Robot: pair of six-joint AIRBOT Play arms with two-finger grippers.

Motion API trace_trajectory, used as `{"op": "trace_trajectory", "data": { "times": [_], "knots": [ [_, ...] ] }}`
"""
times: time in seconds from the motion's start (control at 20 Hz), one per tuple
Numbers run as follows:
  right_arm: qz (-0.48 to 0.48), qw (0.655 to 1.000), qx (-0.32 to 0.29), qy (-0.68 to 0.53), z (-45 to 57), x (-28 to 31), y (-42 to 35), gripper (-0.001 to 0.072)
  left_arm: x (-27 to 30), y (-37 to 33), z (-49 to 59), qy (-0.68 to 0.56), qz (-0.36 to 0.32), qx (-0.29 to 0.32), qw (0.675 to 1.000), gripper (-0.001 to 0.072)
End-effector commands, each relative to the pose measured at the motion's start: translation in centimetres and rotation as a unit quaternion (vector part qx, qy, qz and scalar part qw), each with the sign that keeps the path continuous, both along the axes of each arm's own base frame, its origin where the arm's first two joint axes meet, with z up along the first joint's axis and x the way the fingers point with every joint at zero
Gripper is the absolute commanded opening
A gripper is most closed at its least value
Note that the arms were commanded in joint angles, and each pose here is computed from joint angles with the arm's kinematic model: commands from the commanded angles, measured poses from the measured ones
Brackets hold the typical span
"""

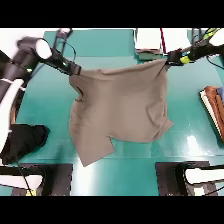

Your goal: Fold the shirts.

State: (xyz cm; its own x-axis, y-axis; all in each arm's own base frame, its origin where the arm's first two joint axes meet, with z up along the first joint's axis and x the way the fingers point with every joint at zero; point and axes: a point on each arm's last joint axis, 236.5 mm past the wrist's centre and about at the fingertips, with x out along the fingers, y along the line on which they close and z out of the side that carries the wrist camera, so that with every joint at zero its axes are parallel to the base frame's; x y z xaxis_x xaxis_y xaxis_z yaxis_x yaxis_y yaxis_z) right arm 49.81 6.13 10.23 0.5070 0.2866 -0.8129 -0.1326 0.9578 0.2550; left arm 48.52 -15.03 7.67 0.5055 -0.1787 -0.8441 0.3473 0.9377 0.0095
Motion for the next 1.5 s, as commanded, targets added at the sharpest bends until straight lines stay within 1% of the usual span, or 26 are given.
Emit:
{"op": "trace_trajectory", "data": {
  "times": [0.0,0.05,0.1,0.15,0.2,0.35,0.5,0.6,0.7,0.85,1.0,1.25,1.45],
  "knots": [
    [0.003,0.999,-0.001,0.038,-5.1,1.7,0.6,0.0019,1.6,-0.1,-6.1,0.033,0.010,0.011,0.999,0.0028],
    [0.005,0.999,-0.001,0.041,-5.2,1.9,0.6,0.0024,1.7,0.3,-6.1,0.034,0.018,0.007,0.999,0.0035],
    [0.007,0.999,-0.001,0.038,-4.8,2.1,0.7,0.0162,1.7,0.7,-5.9,0.036,0.023,0.005,0.999,0.0248],
    [0.006,1.000,-0.003,0.027,-3.9,2.5,0.5,0.0401,1.4,1.4,-5.4,0.045,0.034,0.003,0.998,0.0435],
    [0.005,1.000,-0.003,0.020,-2.7,2.7,0.2,0.0435,0.9,2.5,-4.8,0.062,0.045,0.005,0.997,0.0428],
    [0.007,1.000,-0.006,0.023,0.3,0.8,-0.9,0.0432,-2.5,6.0,-3.0,0.115,0.071,0.017,0.991,0.0427],
    [0.006,0.999,-0.004,0.049,0.8,-3.5,-1.4,0.0432,-7.2,7.6,-2.8,0.147,0.084,0.023,0.985,0.0428],
    [0.007,0.998,-0.003,0.066,0.3,-6.6,-1.1,0.0432,-11.4,7.7,-4.8,0.183,0.103,0.011,0.978,0.0428],
    [0.011,0.997,-0.002,0.074,-0.4,-8.9,-0.5,0.0433,-16.1,7.5,-7.9,0.230,0.105,0.002,0.967,0.0428],
    [0.009,0.997,-0.001,0.073,-1.2,-11.0,-0.2,0.0433,-21.6,5.7,-11.7,0.281,0.118,-0.049,0.951,0.0429],
    [0.007,0.997,0.000,0.083,-2.3,-12.5,-0.1,0.0433,-23.7,4.0,-14.2,0.302,0.135,-0.097,0.939,0.0429],
    [0.003,0.996,0.000,0.090,-3.7,-13.8,-0.2,0.0433,-24.9,3.3,-16.1,0.310,0.145,-0.112,0.933,0.0428],
    [0.006,0.994,0.000,0.107,-4.3,-14.7,-0.1,0.0434,-24.8,1.5,-16.5,0.295,0.127,-0.120,0.940,0.0425]
  ]
}}
